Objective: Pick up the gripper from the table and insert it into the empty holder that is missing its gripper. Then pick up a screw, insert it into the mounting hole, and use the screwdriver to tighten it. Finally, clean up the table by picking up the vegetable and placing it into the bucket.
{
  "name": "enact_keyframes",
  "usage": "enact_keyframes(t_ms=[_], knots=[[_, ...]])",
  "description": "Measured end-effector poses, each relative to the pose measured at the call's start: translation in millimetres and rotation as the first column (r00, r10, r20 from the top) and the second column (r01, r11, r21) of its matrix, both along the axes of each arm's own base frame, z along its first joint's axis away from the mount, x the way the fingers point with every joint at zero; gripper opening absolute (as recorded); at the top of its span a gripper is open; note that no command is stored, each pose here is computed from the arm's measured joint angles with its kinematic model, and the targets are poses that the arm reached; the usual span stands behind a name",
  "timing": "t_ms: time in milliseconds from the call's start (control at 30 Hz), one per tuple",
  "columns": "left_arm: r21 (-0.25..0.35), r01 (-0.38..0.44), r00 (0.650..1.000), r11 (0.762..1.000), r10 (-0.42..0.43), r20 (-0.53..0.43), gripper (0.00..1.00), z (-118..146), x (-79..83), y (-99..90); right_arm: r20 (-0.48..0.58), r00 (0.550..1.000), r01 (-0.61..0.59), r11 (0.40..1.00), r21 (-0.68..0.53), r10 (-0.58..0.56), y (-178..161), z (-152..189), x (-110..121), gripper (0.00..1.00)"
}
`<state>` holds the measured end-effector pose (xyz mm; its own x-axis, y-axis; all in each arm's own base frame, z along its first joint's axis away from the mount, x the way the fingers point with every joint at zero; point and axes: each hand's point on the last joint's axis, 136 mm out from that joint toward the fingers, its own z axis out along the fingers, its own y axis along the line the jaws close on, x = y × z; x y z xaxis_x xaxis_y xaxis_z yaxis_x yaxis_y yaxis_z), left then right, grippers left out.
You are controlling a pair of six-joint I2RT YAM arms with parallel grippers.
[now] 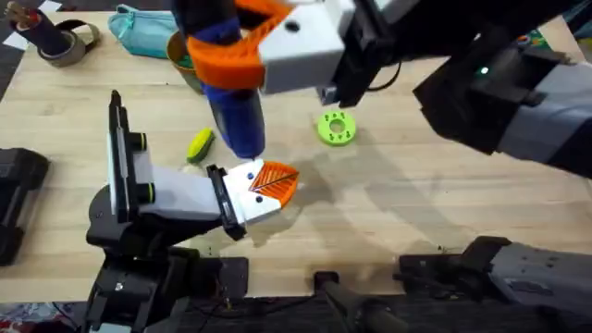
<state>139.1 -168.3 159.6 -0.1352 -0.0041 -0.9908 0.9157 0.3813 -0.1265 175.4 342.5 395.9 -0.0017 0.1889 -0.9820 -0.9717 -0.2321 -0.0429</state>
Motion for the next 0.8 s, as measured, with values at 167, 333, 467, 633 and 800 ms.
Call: enact_keyframes(t_ms=[167, 333, 467, 633, 800], knots=[[0.000, 0.000, 1.000, 1.000, 0.000, 0.000, 0.009, 0.0, 0.0, 0.0, -0.016, 1.000, 0.001, 1.000, -0.006, -0.002, 2.5, -9.1, -2.0, 0.026], [0.000, 0.000, 1.000, 1.000, 0.000, 0.000, 0.009, 0.0, 0.0, 0.0, -0.018, 1.000, 0.005, 1.000, -0.006, -0.005, 3.0, -15.3, -3.1, 0.026], [0.000, 0.000, 1.000, 1.000, 0.000, 0.000, 0.009, 0.0, 0.0, 0.0, -0.019, 1.000, 0.006, 1.000, -0.007, -0.006, 4.4, -17.4, -4.1, 0.026], [0.000, 0.000, 1.000, 1.000, 0.000, 0.000, 0.009, 0.0, 0.0, 0.0, -0.009, 1.000, 0.008, 1.000, 0.001, -0.008, 4.7, -16.1, -4.9, 0.026], [0.000, 0.000, 1.000, 1.000, 0.000, 0.000, 0.009, 0.0, 0.0, 0.0, 0.007, 1.000, 0.012, 1.000, 0.005, -0.012, 5.2, -16.0, -5.0, 0.026]])
